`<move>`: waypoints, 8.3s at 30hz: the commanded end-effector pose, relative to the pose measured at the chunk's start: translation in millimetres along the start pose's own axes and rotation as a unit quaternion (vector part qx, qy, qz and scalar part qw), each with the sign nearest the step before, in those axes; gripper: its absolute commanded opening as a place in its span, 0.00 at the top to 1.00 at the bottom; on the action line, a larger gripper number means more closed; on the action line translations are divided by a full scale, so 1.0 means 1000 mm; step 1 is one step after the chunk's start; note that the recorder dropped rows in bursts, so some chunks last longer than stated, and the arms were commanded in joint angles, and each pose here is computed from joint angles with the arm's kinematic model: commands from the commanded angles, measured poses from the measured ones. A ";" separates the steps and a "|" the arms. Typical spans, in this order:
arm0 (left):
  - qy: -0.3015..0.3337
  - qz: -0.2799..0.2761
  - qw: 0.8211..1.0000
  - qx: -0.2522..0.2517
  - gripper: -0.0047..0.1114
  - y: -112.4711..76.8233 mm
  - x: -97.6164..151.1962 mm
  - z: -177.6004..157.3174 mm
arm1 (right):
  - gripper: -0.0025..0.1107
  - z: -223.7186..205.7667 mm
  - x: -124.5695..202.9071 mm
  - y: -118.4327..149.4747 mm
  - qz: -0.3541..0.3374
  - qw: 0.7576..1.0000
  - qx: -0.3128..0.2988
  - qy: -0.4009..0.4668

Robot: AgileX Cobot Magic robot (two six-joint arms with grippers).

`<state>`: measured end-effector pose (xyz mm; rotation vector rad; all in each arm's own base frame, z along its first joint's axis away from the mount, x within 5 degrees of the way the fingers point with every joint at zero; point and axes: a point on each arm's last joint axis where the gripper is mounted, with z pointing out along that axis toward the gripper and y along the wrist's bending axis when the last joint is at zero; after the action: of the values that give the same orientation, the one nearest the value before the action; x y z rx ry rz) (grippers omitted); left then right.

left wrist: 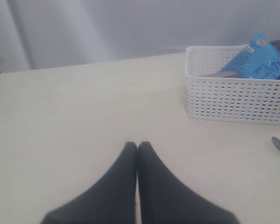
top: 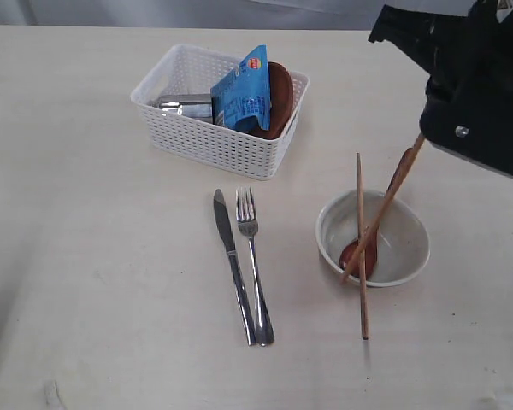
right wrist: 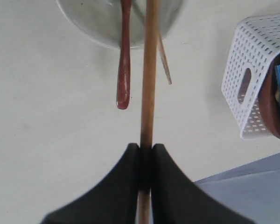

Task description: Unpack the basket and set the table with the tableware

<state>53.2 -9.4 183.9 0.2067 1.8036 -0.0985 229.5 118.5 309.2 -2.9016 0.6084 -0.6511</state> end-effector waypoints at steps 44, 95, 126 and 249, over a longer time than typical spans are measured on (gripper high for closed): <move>-0.002 0.002 1.000 -0.002 0.96 0.000 0.000 0.000 | 0.98 0.090 -0.002 -0.025 -0.154 0.961 -0.229 -0.022; -0.002 0.002 1.000 -0.002 0.96 0.000 0.000 0.000 | 0.98 0.194 0.082 0.205 0.786 0.542 -0.295 0.024; -0.002 0.002 1.000 -0.002 0.96 0.000 0.000 0.000 | 0.98 0.187 0.076 0.209 0.339 0.798 -0.497 -0.033; -0.002 0.002 1.000 -0.002 0.96 0.000 0.000 0.000 | 0.98 0.226 0.063 0.097 0.034 0.939 -0.342 0.024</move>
<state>53.2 -9.4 183.9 0.2067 1.8036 -0.0985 346.5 6.5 107.5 -3.5190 1.0430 -0.6044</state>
